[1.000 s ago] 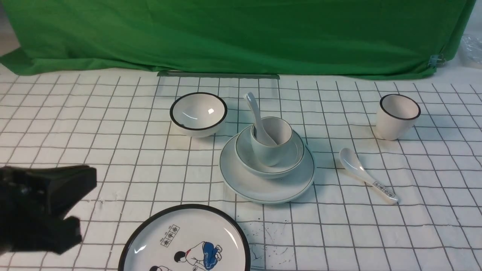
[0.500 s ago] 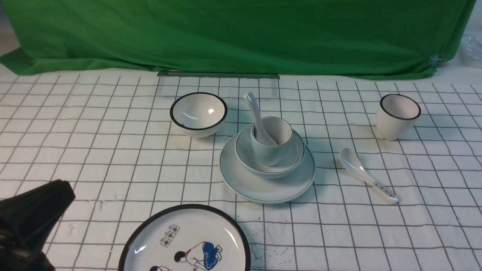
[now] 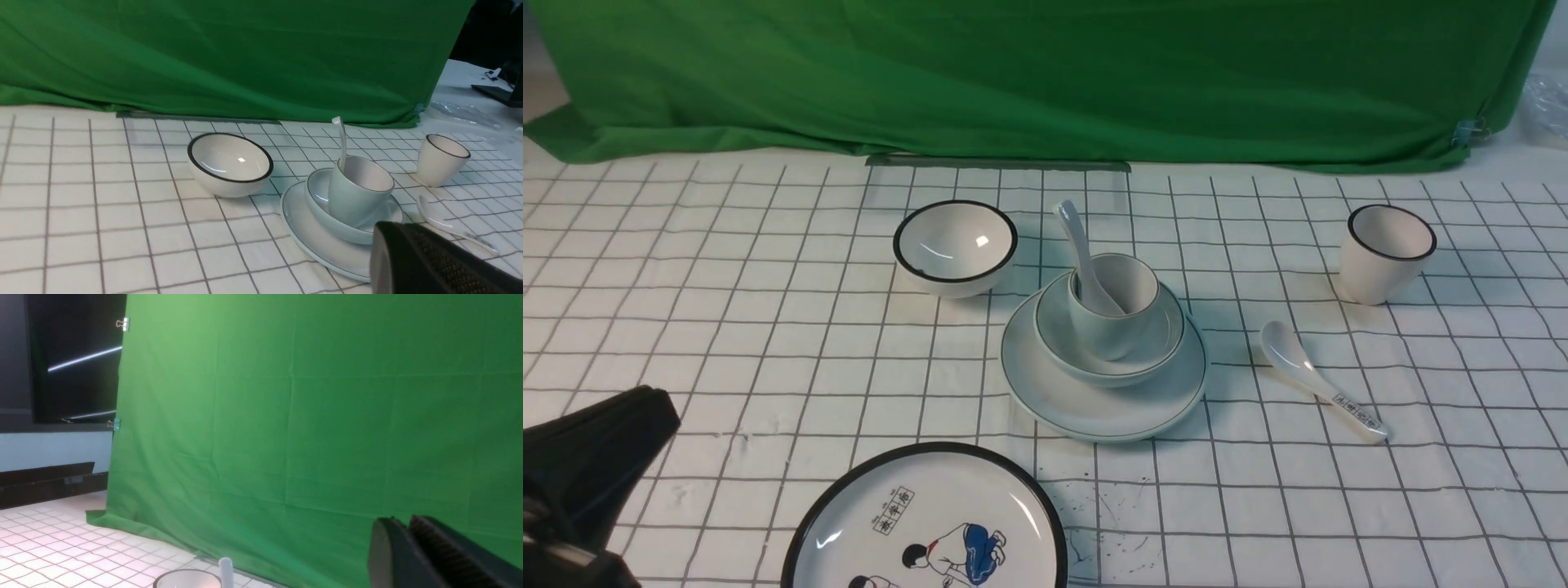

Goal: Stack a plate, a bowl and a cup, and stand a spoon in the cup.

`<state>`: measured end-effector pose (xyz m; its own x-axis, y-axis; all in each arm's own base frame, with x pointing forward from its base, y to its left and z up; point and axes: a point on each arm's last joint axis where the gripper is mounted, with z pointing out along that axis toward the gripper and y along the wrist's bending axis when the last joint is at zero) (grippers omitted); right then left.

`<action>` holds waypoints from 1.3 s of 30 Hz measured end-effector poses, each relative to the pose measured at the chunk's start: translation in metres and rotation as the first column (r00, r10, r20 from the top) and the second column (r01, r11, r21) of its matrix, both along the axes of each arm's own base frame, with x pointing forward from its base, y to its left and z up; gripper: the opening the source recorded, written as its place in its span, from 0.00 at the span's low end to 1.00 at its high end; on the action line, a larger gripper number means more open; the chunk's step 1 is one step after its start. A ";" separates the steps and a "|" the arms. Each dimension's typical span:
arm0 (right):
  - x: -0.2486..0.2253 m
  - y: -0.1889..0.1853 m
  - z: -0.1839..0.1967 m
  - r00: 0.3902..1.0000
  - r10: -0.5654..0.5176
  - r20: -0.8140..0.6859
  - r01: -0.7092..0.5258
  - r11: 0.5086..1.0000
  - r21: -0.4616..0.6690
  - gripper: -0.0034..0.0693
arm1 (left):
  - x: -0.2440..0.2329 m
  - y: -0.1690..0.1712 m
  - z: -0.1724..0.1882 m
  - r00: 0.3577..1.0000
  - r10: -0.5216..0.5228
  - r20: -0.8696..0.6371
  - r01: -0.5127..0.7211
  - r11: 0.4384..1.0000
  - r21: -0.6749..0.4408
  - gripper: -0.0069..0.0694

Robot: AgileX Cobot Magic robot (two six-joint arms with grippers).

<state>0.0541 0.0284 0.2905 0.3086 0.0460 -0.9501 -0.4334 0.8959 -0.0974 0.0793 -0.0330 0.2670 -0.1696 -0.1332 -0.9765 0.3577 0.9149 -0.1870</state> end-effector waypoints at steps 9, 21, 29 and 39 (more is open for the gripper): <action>0.000 0.000 0.000 1.000 0.000 0.000 0.000 1.000 0.000 0.20 | -0.020 0.026 -0.051 0.958 0.255 0.134 -0.271 0.955 0.121 0.09; 0.000 0.000 0.000 1.000 0.000 0.001 0.000 1.000 0.000 0.23 | -0.023 0.030 -0.076 0.949 0.314 0.043 -0.316 0.932 0.177 0.09; 0.000 0.000 0.000 1.000 0.000 0.001 0.000 1.000 0.000 0.24 | -0.024 0.030 -0.076 0.949 0.313 0.039 -0.315 0.932 0.181 0.09; 0.000 0.000 0.000 1.000 0.000 0.001 0.000 1.000 0.000 0.27 | -0.024 0.030 -0.076 0.949 0.313 0.038 -0.315 0.932 0.182 0.09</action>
<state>0.0540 0.0284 0.2906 0.3098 0.0457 -0.9497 -0.4332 0.8959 -0.0982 0.0557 -0.0033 0.1908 -0.1405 0.0028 -0.9901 0.0475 0.9989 -0.0039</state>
